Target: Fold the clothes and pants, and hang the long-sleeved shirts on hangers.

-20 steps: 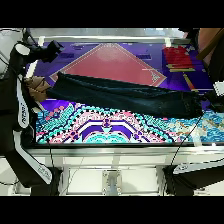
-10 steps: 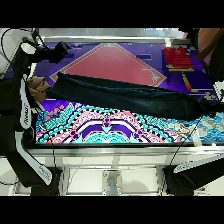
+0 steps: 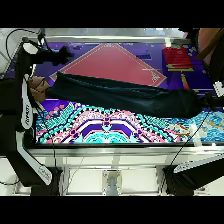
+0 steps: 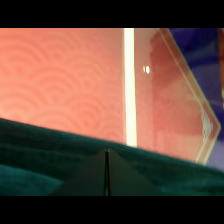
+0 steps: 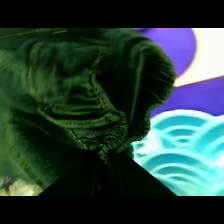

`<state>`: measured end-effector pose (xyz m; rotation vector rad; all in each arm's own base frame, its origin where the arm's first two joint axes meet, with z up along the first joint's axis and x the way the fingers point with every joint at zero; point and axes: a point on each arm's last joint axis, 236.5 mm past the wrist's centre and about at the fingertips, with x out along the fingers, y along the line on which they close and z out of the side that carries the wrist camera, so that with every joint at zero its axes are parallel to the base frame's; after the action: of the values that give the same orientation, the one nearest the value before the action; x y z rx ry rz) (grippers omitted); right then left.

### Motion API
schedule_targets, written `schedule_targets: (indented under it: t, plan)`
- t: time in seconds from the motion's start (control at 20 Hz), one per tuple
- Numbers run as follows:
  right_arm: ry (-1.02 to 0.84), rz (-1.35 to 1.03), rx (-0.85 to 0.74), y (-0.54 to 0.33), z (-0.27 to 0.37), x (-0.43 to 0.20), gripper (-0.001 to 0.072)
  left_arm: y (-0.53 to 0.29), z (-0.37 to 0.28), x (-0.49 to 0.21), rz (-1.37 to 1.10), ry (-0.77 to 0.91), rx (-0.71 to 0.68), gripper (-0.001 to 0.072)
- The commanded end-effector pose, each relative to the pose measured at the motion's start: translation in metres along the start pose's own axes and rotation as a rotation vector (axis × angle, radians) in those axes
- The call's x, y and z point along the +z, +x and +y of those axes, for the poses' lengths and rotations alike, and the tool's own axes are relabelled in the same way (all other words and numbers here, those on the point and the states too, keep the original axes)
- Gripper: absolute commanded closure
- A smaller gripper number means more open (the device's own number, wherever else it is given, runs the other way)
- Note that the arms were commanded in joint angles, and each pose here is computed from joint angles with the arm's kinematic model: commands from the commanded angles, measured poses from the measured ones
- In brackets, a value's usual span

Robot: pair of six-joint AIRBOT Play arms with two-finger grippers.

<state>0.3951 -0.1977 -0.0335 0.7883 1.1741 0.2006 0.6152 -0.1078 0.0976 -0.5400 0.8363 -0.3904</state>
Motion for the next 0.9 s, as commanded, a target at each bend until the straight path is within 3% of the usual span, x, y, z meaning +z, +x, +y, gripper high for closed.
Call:
schedule_targets:
  t: [0.0,0.15,0.45,0.55,0.7,0.85]
  plan:
    - [-0.103,-0.046,0.159,-0.045,0.078,0.01,0.0664,0.018,-0.043,-0.043,0.129,0.118,-0.055,0.0694]
    - [-0.149,-0.153,0.279,-0.075,0.165,0.028,0.0664,0.051,-0.117,-0.096,0.21,0.242,-0.137,0.0694]
    - [-0.335,-0.043,0.33,-0.027,0.306,0.0,0.0664,0.137,-0.236,-0.263,0.37,0.464,-0.241,0.0694]
    - [-0.377,0.005,0.342,-0.002,0.338,-0.016,0.0664,0.161,-0.256,-0.305,0.378,0.478,-0.265,0.0694]
    - [-0.418,0.036,0.233,0.04,0.355,-0.032,0.0664,0.184,-0.257,-0.347,0.414,0.461,-0.261,0.0694]
    - [-0.438,0.005,0.148,0.075,0.373,-0.036,0.0665,0.193,-0.243,-0.356,0.442,0.409,-0.232,0.0694]
